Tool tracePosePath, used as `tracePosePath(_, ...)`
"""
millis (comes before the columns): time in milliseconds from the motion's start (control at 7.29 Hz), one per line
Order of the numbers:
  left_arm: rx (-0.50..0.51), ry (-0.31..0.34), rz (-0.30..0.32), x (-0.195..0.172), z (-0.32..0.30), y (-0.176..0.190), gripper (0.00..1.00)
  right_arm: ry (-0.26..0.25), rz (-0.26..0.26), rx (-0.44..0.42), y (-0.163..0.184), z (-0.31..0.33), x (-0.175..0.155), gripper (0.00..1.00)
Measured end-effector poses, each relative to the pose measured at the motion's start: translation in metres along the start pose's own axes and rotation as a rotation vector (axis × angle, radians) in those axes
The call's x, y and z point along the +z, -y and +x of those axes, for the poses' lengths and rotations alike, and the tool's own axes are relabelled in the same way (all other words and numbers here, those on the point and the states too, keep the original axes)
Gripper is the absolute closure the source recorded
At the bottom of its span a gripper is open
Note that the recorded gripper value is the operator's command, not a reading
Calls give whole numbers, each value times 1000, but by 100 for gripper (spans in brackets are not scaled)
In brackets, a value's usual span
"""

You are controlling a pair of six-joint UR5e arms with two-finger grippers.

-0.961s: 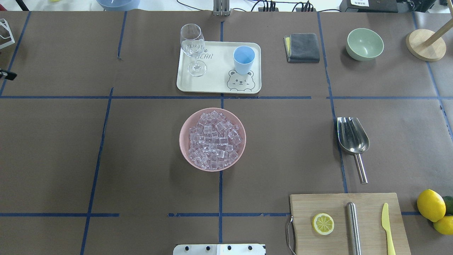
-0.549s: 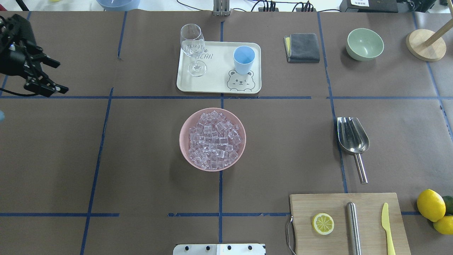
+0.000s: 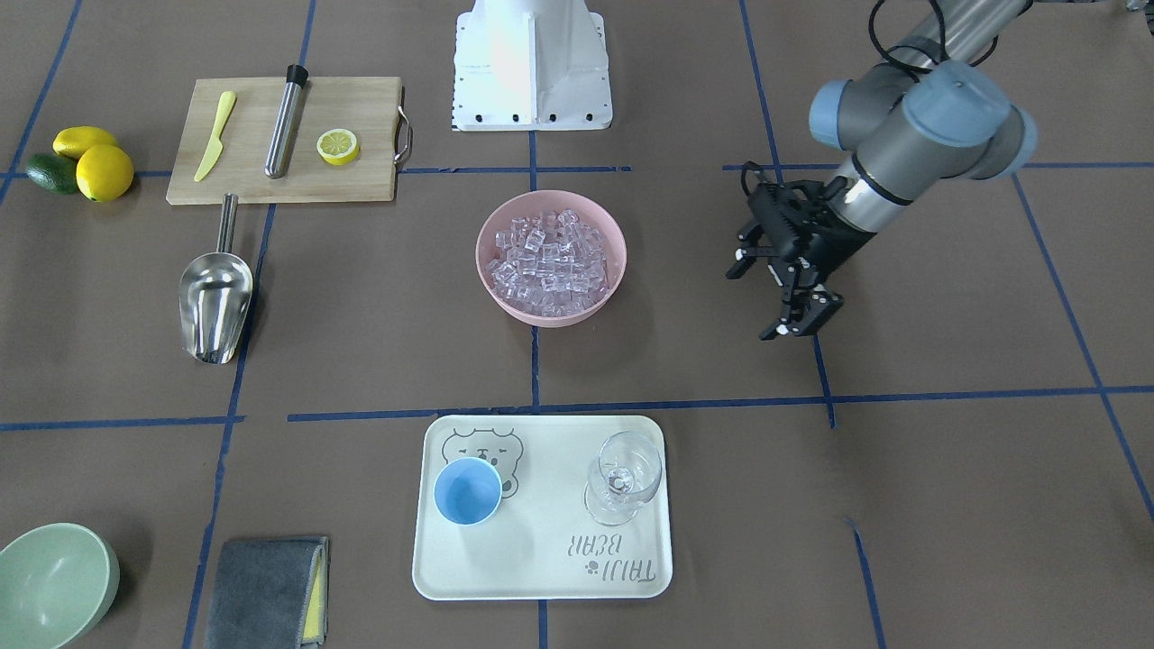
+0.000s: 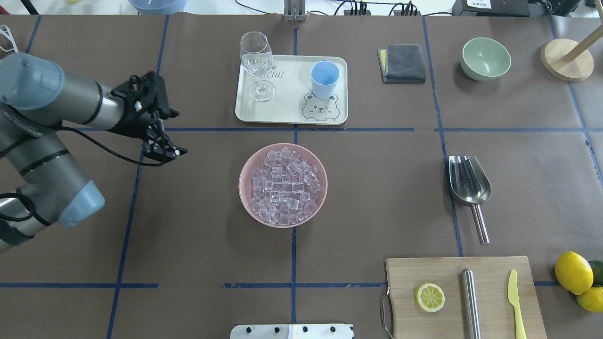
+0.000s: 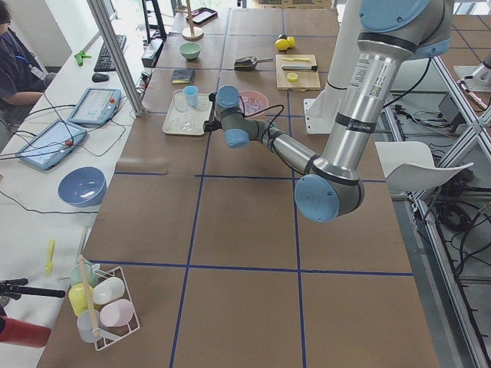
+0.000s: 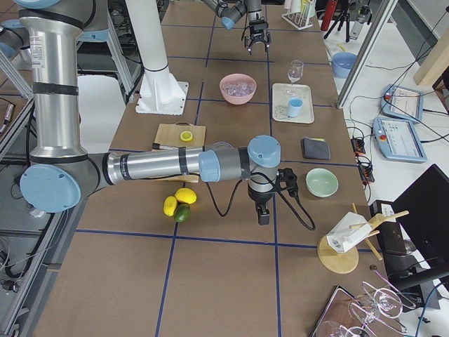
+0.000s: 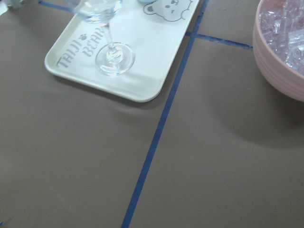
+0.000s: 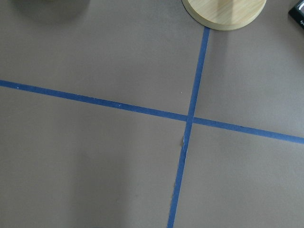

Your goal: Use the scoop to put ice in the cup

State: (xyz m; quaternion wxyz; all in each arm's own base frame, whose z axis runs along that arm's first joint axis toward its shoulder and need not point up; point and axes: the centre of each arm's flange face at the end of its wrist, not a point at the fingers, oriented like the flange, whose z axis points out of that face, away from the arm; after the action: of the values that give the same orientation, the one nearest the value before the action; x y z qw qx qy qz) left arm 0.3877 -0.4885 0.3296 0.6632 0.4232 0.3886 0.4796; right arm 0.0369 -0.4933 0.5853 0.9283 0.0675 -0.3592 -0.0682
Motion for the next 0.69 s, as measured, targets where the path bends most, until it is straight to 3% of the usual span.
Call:
tracePosePath(275,68,-84,43,43,51,17,0,2,11,-10,0,-5,-6,0)
tracePosePath(686,147,-140,153,87,80,-5,0,4,21,-18,-1,-11,-11,0)
